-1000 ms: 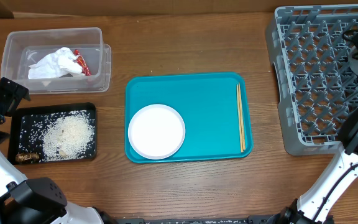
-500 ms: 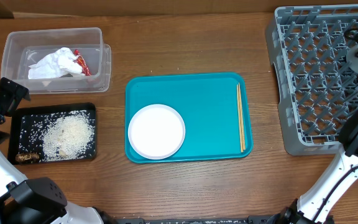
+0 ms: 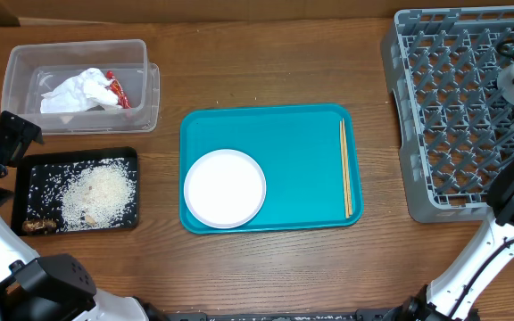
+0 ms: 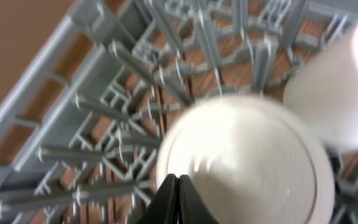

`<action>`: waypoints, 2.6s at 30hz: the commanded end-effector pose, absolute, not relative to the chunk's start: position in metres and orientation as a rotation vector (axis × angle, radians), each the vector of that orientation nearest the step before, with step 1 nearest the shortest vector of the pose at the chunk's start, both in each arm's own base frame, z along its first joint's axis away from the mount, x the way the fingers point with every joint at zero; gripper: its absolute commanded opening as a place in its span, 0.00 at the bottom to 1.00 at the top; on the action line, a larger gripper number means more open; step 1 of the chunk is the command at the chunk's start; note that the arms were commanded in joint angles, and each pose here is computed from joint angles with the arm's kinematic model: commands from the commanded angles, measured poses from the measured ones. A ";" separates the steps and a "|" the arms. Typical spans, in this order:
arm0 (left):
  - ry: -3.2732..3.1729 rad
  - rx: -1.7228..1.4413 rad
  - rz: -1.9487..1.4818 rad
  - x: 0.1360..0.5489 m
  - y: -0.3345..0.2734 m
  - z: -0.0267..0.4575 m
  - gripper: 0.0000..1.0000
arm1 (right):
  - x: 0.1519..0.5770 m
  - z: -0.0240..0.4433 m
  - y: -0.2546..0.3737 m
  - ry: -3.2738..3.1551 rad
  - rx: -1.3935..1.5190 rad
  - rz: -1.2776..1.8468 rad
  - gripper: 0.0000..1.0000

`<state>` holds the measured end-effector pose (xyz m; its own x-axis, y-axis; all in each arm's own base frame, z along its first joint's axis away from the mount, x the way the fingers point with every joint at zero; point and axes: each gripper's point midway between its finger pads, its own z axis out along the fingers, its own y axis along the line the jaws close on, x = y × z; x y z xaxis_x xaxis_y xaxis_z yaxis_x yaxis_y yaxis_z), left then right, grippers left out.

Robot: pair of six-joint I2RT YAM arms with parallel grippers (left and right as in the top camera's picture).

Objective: Sort waste into correct bins and load items into the dishwasher
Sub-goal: 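Open the right gripper and lift it off the bowl, then reach the right gripper to the wooden chopsticks on the teal tray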

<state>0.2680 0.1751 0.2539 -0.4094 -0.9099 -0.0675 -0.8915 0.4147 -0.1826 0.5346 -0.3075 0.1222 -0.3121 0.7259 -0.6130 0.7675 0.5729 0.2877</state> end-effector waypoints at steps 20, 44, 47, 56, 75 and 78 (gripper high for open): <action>2.502 -1.626 -0.170 0.268 0.174 0.253 1.00 | 0.414 0.273 -0.064 2.510 0.662 0.818 0.67; 2.503 -1.625 -0.170 0.268 0.173 0.253 1.00 | 0.358 0.074 0.113 3.008 0.283 0.107 0.61; 2.503 -1.625 -0.170 0.268 0.173 0.253 1.00 | 0.359 0.062 0.118 2.990 0.265 0.120 0.51; 2.502 -1.626 -0.170 0.268 0.174 0.253 1.00 | 0.355 0.037 0.108 2.967 0.274 0.051 0.45; 2.503 -1.626 -0.170 0.268 0.173 0.253 1.00 | 0.350 0.020 0.103 2.959 0.271 0.026 0.37; 2.503 -1.625 -0.170 0.268 0.173 0.253 1.00 | 0.347 0.016 0.103 2.964 0.271 0.024 0.37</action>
<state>0.2680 0.1751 0.2539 -0.4094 -0.9099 -0.0675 -0.8915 0.4147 -0.1826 0.3505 0.1047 0.0208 -0.9699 0.1802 -0.1638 0.1750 0.9835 0.0454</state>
